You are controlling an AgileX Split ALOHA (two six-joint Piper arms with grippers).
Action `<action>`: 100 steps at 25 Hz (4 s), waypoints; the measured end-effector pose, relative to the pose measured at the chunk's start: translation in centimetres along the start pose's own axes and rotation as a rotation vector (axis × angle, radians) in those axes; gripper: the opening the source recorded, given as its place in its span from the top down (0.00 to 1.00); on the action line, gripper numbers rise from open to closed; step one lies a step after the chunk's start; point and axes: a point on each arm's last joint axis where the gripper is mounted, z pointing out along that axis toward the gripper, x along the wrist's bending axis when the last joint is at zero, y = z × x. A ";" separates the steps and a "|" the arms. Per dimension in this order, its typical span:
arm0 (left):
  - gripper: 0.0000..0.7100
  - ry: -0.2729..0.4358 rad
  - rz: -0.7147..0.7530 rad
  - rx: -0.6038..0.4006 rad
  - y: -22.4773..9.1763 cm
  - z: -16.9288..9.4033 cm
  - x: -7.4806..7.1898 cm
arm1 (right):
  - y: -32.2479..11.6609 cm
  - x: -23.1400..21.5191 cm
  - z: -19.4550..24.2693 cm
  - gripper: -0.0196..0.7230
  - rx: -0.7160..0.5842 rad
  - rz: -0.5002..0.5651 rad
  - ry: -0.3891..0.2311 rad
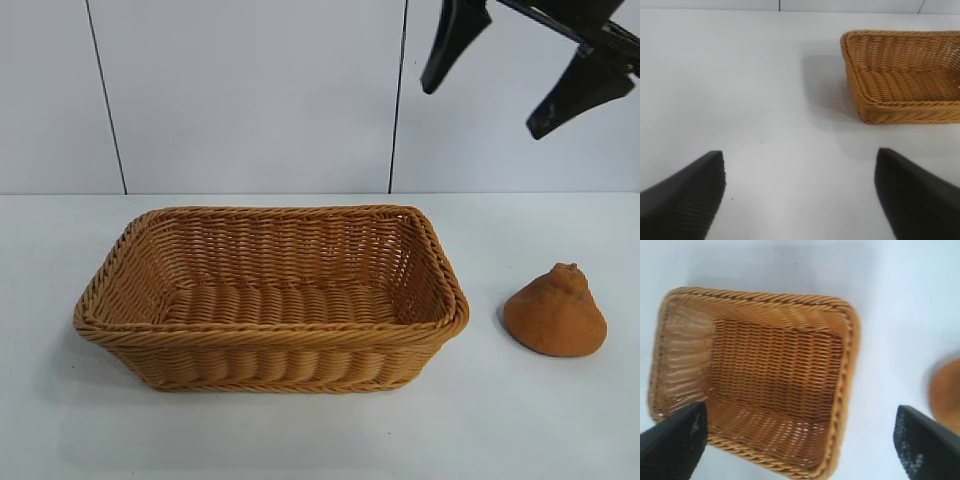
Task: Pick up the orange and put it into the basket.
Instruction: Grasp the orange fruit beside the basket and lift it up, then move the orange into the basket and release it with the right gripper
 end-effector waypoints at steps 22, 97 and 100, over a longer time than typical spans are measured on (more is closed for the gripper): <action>0.18 -0.001 0.000 0.000 0.0 0.0 0.0 | -0.2 -3.9 14.7 0.04 0.290 0.050 -0.101; 0.18 -0.002 0.000 0.000 0.0 0.0 0.0 | -4.9 22.8 17.1 0.07 0.210 -0.546 0.090; 0.18 -0.002 0.000 0.000 0.0 0.0 0.0 | -4.6 22.8 15.6 0.05 0.220 -0.563 0.055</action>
